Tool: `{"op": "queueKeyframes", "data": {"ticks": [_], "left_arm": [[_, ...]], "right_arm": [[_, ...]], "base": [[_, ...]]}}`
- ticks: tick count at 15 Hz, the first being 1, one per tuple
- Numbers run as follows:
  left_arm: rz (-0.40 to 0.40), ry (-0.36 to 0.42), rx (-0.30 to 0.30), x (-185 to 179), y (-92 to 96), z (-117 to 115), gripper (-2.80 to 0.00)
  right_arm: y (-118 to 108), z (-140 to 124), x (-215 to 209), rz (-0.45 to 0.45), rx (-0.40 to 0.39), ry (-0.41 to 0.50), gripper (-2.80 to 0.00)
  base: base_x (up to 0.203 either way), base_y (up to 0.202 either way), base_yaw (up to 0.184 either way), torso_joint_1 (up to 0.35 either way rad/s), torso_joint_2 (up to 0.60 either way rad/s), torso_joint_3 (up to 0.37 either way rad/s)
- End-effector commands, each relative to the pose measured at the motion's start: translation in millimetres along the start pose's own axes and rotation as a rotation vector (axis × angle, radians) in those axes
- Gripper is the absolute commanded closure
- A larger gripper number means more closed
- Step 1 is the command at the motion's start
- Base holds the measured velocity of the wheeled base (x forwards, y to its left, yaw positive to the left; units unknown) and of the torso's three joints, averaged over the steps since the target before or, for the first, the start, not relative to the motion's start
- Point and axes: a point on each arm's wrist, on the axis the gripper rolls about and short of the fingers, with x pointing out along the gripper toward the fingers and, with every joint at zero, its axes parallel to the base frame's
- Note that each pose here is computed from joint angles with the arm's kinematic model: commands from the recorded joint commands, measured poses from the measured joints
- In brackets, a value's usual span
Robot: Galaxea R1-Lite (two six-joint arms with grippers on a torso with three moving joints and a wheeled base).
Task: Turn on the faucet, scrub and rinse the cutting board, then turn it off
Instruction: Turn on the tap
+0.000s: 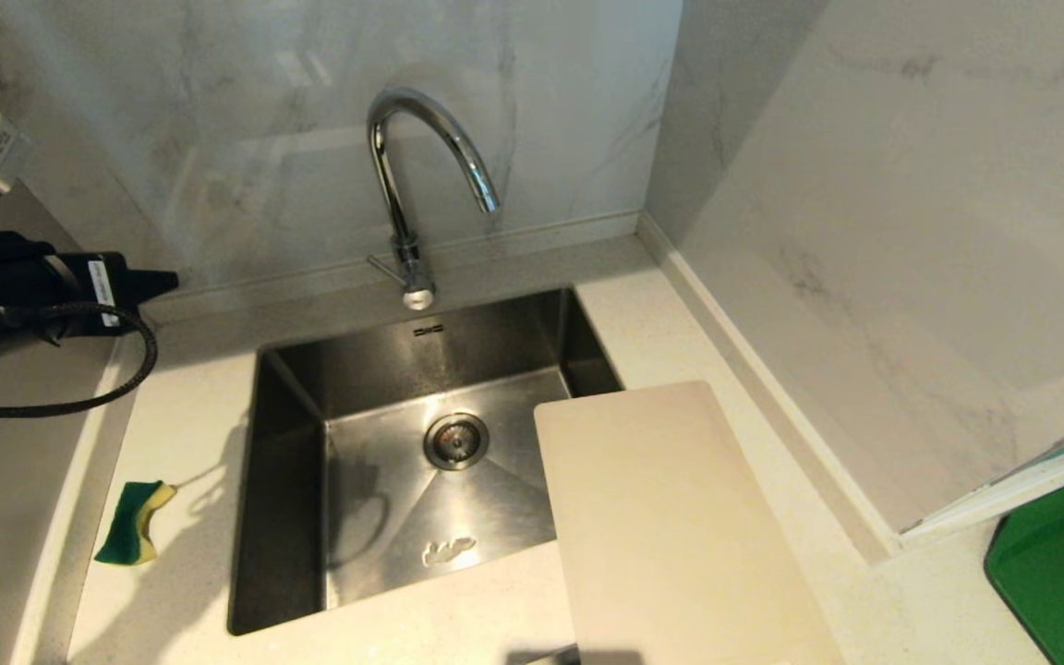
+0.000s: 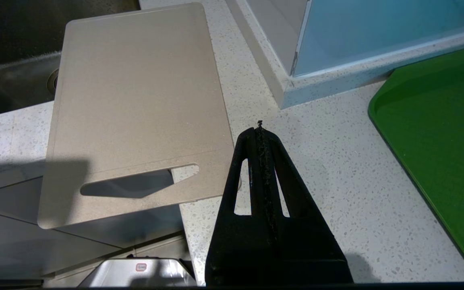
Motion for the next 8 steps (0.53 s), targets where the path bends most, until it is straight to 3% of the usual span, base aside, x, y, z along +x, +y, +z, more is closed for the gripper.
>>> {"op": "queueKeyframes", "data": {"ticks": [1,4,8], "left_arm": [[0.013,0.028,0.006,13.7,-5.5,-7.6,-2.8],[0.003,0.028,-0.045,12.9,-7.3,-9.4,-2.8],[-0.017,0.027,-0.065,16.6,-13.0,-8.2,-2.8]], "right_arm": [[0.0,-0.4,0.2,0.0,0.0,0.003,0.0],[0.0,-0.4,0.2,0.0,0.0,0.003,0.0],[0.0,-0.4,0.2,0.0,-0.001,0.003,0.0]], "base": [[0.0,0.0,0.0,0.0,0.0,0.0],[0.0,0.0,0.0,0.0,0.0,0.0],[0.0,0.0,0.0,0.0,0.0,0.0]]}}
